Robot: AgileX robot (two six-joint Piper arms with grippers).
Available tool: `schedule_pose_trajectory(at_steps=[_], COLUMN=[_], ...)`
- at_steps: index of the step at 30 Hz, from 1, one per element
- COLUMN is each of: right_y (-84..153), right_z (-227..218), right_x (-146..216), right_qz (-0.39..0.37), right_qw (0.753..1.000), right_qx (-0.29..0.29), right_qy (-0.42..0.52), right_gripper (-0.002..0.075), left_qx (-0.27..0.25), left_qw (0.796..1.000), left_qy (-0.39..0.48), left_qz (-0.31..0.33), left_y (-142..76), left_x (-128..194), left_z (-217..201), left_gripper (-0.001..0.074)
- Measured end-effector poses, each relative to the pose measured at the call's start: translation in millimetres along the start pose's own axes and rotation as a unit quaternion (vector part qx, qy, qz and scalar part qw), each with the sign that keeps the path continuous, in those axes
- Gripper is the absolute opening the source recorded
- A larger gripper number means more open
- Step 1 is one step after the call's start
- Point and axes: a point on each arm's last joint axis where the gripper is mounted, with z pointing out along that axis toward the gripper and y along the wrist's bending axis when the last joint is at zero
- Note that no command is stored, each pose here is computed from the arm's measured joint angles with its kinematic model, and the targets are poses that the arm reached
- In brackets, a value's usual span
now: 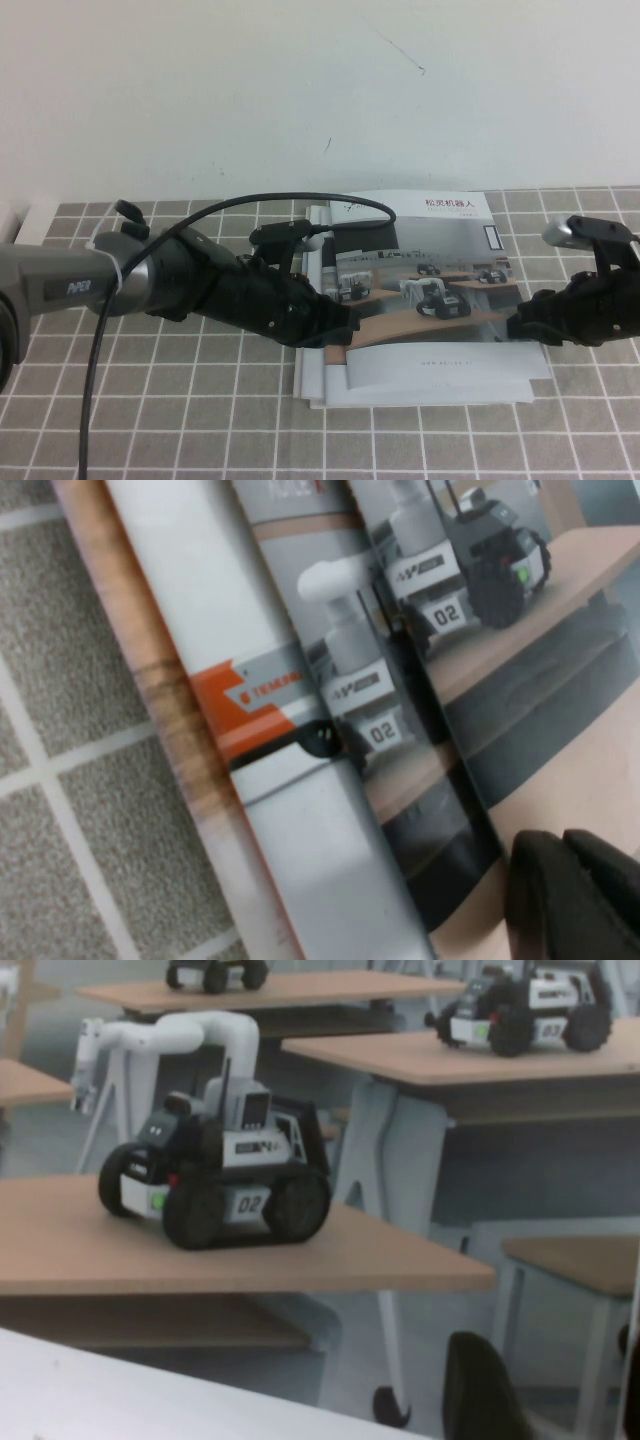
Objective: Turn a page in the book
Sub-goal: Open the closed book
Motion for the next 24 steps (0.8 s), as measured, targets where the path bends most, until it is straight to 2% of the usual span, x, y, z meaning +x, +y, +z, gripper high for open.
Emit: schedule_pose_trajectory(at_steps=[13, 19, 24], right_y=[18, 23, 21], right_z=[-36, -38, -36], right_x=[-19, -18, -19], right_qz=[-0.031, -0.037, -0.038], right_qw=[0.998, 0.998, 0.998], right_qx=[-0.007, -0.025, -0.016], right_qy=[-0.058, -0.053, -0.055], right_gripper=[0.0303, 0.0303, 0.0303], left_qx=[0.002, 0.005, 0.007], left_qw=[1.000, 1.000, 1.000], left_qy=[0.001, 0.004, 0.006], left_qz=[0.000, 0.000, -0.001], left_y=[0, -1, -1], left_x=[0, 1, 1], left_z=[0, 0, 0], left_gripper=[-0.0004, -0.0004, -0.0004])
